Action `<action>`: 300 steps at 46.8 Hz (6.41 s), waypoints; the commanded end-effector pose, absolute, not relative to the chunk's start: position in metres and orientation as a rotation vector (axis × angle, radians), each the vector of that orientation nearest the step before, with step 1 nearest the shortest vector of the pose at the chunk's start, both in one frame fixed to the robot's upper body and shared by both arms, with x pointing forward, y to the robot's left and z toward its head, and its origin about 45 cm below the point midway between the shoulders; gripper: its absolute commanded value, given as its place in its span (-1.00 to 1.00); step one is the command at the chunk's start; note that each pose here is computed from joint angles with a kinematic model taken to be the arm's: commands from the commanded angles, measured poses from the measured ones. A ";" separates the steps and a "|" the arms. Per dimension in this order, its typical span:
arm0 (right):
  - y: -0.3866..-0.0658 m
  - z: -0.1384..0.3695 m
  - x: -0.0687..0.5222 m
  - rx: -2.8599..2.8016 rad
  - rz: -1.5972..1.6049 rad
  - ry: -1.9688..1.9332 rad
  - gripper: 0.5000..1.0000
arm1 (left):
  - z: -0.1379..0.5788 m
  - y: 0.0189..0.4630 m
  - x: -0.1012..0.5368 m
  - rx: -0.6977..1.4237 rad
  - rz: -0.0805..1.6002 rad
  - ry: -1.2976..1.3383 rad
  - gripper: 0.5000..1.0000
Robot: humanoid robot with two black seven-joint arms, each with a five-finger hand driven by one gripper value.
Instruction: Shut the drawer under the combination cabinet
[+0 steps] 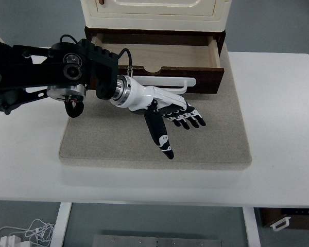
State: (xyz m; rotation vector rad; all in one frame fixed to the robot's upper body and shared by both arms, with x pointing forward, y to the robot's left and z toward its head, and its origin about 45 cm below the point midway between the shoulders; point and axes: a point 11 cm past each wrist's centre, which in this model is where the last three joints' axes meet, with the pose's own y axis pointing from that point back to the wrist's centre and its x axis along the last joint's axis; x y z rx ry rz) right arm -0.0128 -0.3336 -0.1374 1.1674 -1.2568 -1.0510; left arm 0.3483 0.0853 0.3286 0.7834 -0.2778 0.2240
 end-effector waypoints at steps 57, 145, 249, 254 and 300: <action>-0.334 -0.137 -0.013 1.168 -1.051 -1.257 0.81 | 0.336 0.118 0.387 1.001 0.385 -0.276 1.00; -0.334 -0.137 -0.013 1.168 -1.051 -1.257 0.81 | 0.351 0.153 0.445 0.949 0.691 -0.249 1.00; -0.334 -0.137 -0.013 1.168 -1.051 -1.257 0.81 | 0.631 0.168 0.429 -0.428 0.728 -0.233 1.00; -0.334 -0.137 -0.013 1.168 -1.051 -1.257 0.81 | 0.641 0.193 0.441 -0.515 0.835 -0.206 1.00; -0.334 -0.137 -0.013 1.168 -1.051 -1.257 0.81 | 0.554 0.422 0.522 -0.809 1.590 0.215 1.00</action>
